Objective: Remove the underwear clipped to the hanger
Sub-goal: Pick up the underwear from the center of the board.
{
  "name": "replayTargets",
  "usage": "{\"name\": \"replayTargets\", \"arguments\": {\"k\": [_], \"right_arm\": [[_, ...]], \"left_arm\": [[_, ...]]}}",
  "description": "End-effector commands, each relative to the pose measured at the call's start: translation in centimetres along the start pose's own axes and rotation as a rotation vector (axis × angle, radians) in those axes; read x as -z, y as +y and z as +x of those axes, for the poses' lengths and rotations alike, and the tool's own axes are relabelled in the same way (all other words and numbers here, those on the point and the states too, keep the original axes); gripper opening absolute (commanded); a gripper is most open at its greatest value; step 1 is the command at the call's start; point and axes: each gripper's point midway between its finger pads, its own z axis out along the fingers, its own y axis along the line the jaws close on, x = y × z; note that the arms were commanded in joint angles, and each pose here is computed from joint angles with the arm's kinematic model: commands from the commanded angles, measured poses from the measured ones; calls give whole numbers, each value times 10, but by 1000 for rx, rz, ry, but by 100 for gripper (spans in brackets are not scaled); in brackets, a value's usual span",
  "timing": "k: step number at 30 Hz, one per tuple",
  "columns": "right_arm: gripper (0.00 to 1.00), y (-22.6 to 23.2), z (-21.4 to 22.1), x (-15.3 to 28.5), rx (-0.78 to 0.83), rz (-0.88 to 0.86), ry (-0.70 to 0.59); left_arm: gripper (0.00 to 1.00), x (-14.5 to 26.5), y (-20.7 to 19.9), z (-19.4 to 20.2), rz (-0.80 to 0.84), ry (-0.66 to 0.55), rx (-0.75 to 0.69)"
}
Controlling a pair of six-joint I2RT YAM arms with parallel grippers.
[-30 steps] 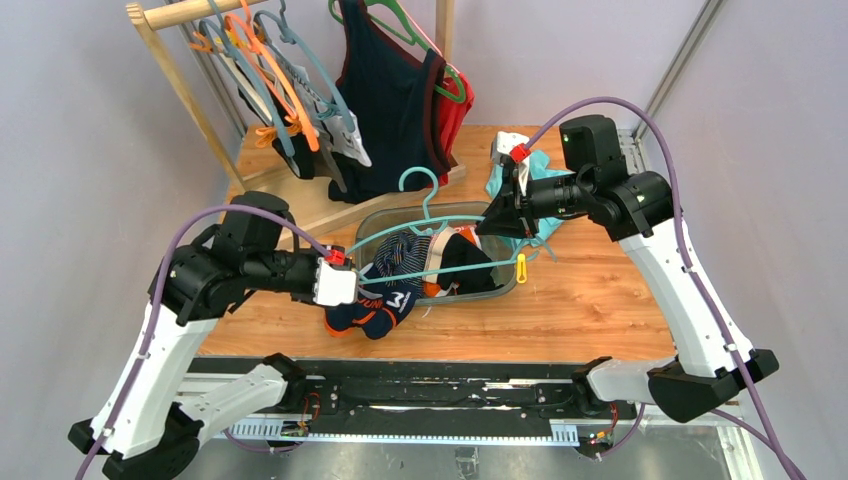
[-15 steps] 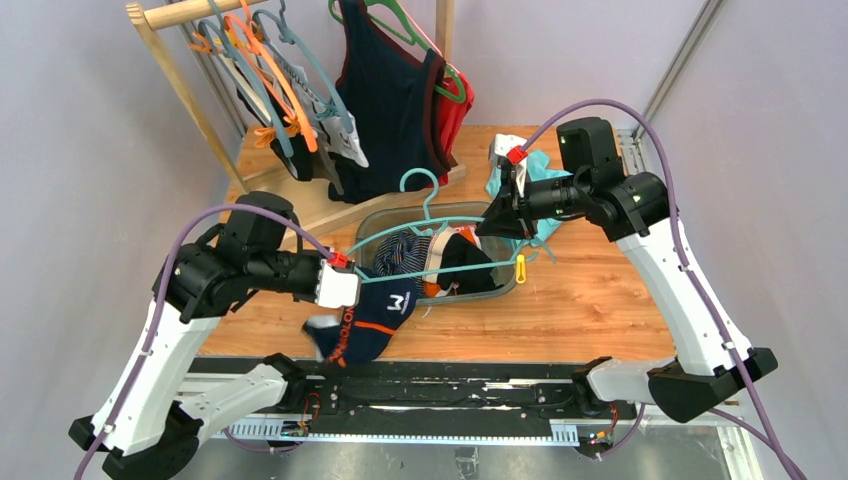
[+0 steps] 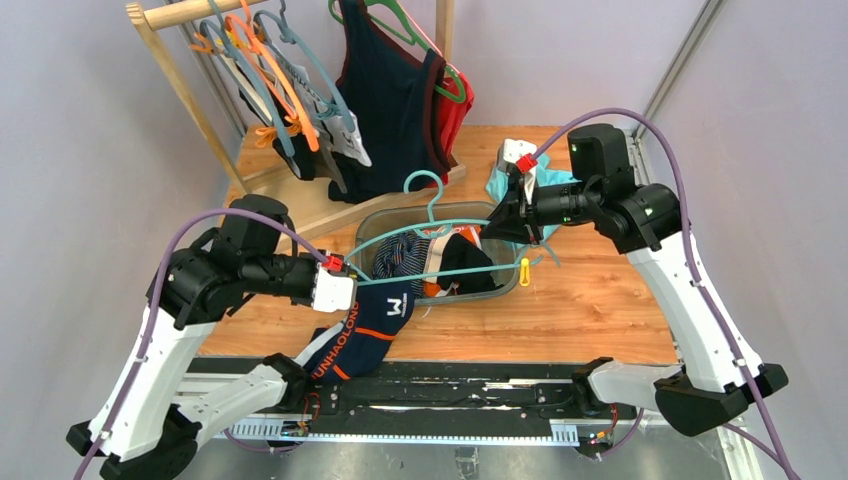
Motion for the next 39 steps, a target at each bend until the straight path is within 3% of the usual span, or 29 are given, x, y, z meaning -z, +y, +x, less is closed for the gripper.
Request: {"name": "replayTargets", "arguments": {"k": [1, 9, 14, 16, 21, 26, 39], "right_arm": [[1, 4, -10, 5, 21, 1, -44], [1, 12, -12, 11, 50, -1, -73], [0, 15, -13, 14, 61, 4, -90], [1, 16, -13, 15, 64, 4, -93], [1, 13, -10, 16, 68, 21, -96], [0, 7, -8, 17, 72, 51, -88], [1, -55, -20, 37, 98, 372, -11]], "left_arm": [[35, -3, -1, -13, 29, -59, 21], [12, -7, -1, -22, 28, -115, 51], [9, -6, 1, -26, -2, -143, 55], [13, -6, 2, -26, -15, -146, 57], [48, -6, 4, -23, -51, -141, 71], [65, 2, 10, -27, -123, -159, 58], [77, 39, 38, -28, -398, -143, 117]]}}
